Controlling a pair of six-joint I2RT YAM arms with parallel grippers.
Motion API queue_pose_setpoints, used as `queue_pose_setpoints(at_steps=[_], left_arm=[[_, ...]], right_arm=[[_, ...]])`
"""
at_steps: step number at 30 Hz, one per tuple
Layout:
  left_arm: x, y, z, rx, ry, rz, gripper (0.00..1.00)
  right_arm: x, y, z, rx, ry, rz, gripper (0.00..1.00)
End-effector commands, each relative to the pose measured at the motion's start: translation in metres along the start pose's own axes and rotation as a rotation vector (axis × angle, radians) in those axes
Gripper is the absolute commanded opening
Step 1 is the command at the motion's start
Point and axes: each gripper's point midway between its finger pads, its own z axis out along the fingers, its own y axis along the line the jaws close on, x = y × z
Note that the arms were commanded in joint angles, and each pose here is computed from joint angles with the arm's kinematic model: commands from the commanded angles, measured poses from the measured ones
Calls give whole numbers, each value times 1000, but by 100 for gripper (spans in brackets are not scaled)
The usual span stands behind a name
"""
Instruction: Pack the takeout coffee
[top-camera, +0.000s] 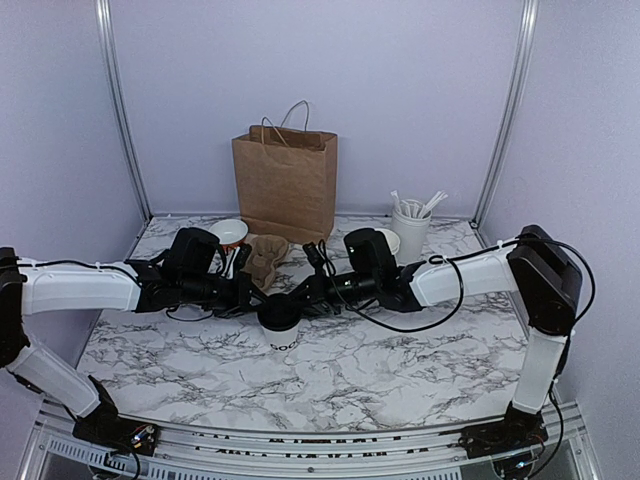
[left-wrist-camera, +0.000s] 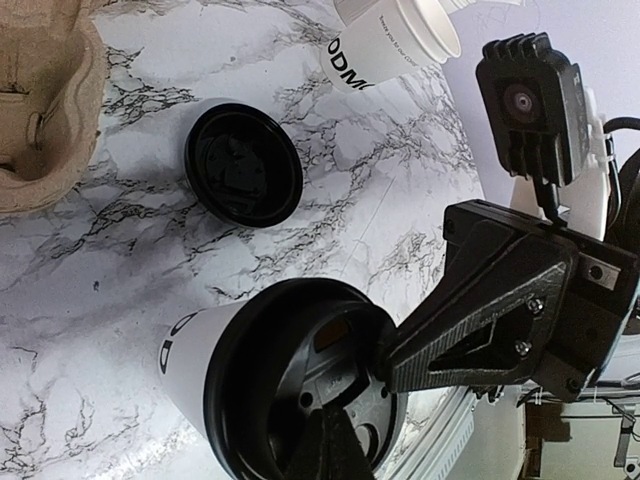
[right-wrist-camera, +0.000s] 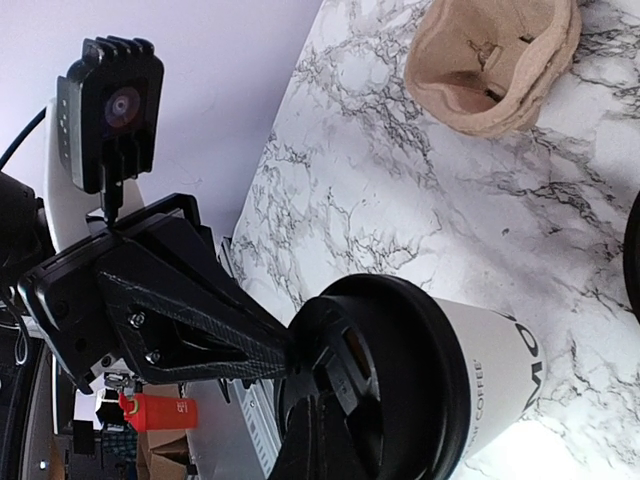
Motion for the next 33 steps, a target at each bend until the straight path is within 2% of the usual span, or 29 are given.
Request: queue_pose_setpoints(at_steps=[1, 8, 13, 21, 23, 26, 33], left_arm=[[-10, -24, -11, 52, -18, 44, 1], [-14, -63, -24, 257, -47, 59, 0], [-8, -67, -21, 344, -36, 29, 0], [43, 13, 16, 229, 75, -127, 0], [50, 21, 21, 214, 97, -148, 0], [42, 13, 15, 226, 69, -131, 0], [11, -32, -12, 307, 1, -43, 0]], right_arm=[[-6, 8, -2, -5, -11, -18, 0], [-5, 5, -2, 5, -11, -13, 0], [-4, 2, -2, 15, -12, -10, 0], [1, -6, -2, 33, -9, 2, 0], [2, -7, -1, 35, -6, 5, 0], [2, -8, -1, 37, -4, 4, 0], [1, -8, -1, 34, -5, 2, 0]])
